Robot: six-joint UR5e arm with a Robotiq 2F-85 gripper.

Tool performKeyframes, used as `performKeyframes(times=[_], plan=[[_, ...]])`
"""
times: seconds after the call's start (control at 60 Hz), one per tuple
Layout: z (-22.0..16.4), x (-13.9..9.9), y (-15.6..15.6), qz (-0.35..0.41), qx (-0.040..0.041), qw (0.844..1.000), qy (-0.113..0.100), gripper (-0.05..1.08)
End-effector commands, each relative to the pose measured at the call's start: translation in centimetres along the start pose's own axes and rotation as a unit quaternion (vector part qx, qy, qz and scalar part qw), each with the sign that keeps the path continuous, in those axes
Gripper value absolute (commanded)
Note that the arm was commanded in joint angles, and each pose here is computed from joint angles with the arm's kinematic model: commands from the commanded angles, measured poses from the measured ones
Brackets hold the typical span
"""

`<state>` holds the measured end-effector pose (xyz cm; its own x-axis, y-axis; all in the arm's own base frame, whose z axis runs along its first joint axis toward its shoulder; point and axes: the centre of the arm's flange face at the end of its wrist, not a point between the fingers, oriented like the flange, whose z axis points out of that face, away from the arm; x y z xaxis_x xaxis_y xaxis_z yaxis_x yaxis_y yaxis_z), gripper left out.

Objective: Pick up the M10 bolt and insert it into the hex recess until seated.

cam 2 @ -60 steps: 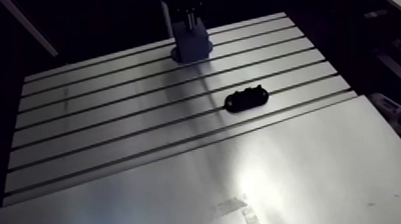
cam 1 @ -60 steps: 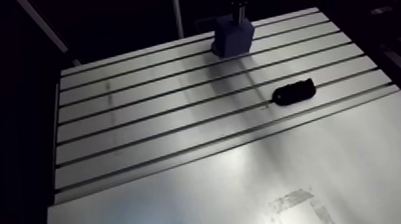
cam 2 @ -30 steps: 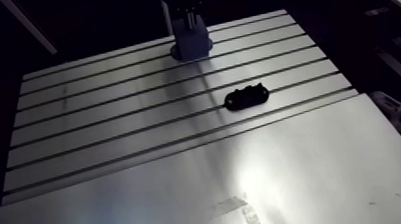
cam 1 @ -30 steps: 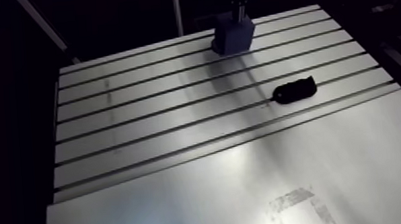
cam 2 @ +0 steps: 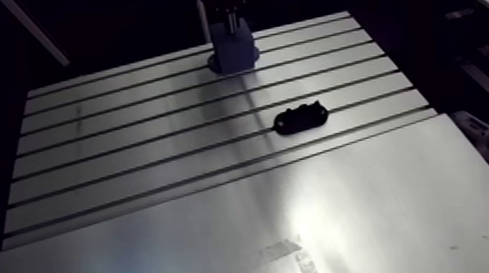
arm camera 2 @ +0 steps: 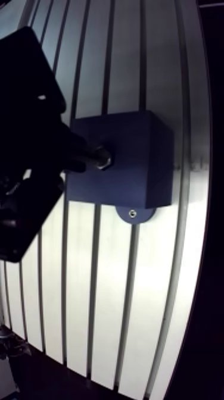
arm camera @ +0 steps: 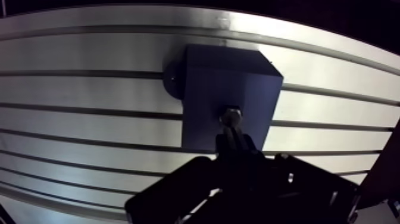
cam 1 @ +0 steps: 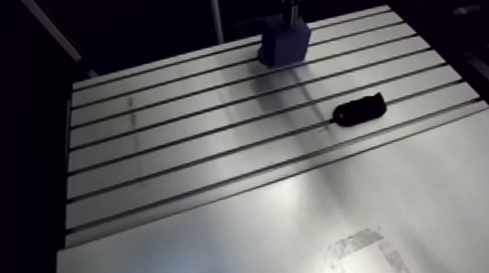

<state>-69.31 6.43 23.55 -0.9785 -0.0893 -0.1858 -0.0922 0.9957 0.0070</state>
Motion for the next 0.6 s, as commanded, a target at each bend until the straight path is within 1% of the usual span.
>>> performKeyframes(times=[0.017, 0.367, 0.6], plan=[[0.02, -0.01, 0.01, 0.0, -0.0004, 1.0, 0.0, 1.08], [0.04, 0.18, 0.1, -0.001, -0.0008, 1.0, 0.0, 1.08], [0.43, 0.3, 0.08, -0.001, 0.0008, 1.0, -0.002, 1.08]])
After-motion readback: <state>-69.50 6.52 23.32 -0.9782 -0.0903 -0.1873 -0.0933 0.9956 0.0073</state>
